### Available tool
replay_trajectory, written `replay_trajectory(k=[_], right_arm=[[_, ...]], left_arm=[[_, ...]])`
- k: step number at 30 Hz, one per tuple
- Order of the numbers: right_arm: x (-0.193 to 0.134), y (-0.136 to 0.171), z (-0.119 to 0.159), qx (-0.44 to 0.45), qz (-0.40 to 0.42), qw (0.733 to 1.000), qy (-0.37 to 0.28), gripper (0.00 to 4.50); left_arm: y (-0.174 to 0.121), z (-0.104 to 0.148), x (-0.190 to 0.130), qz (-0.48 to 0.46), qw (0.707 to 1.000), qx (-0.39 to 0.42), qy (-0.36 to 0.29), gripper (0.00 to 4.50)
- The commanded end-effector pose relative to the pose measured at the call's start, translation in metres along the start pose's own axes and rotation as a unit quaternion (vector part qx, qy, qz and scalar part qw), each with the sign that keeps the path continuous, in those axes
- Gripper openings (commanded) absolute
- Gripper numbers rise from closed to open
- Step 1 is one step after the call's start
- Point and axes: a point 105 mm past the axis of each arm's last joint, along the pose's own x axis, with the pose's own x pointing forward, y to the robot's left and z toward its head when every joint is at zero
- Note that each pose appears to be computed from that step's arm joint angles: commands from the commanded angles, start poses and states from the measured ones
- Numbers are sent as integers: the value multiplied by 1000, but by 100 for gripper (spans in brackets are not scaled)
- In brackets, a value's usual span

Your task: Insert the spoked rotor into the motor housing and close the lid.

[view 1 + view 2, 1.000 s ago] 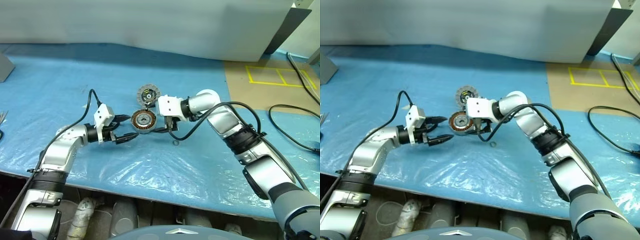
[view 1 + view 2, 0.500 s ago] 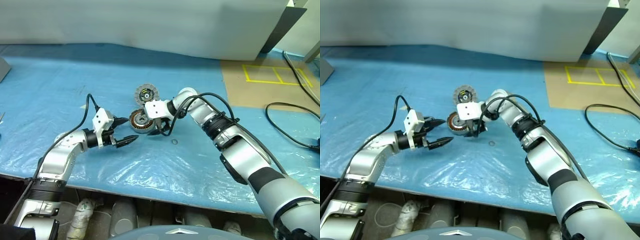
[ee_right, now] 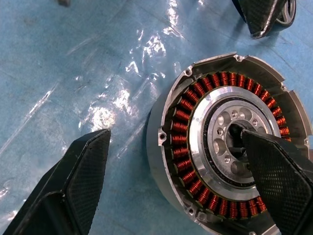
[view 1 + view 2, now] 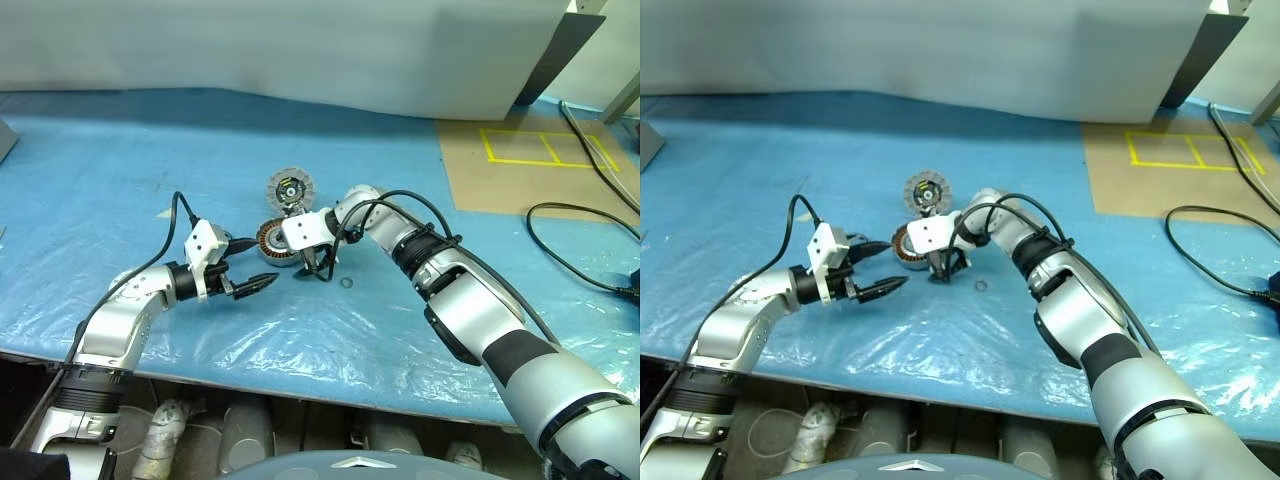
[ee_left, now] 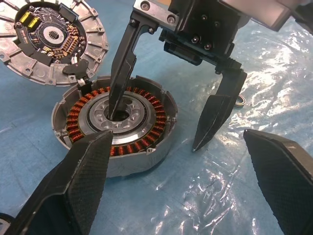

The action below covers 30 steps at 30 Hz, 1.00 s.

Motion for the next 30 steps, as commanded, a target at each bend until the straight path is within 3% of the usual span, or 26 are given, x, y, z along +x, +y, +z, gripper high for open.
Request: replay_trajectory(k=[1,5,14,19,24,30], right_arm=[[-2,3,-4,-36,19,999,26,387],[-4,6,-10,-68,23,996,46,264],[-29,33,-22,-96,83,991,44,264],[-37,47,-11,-92,91,992,15,264],[-28,38,9,-50,44,997,-31,264],[-26,31,17,-17,29,999,-38,264]], left_arm=[[1,13,-1,3,1000,16,-17,450],[1,14,1,-1,1000,16,-18,450],[1,15,5,-11,1000,18,-19,450],[1,15,8,-18,999,19,-18,450],[4,16,9,-24,999,21,-15,450],[5,17,11,-32,999,24,-13,450]])
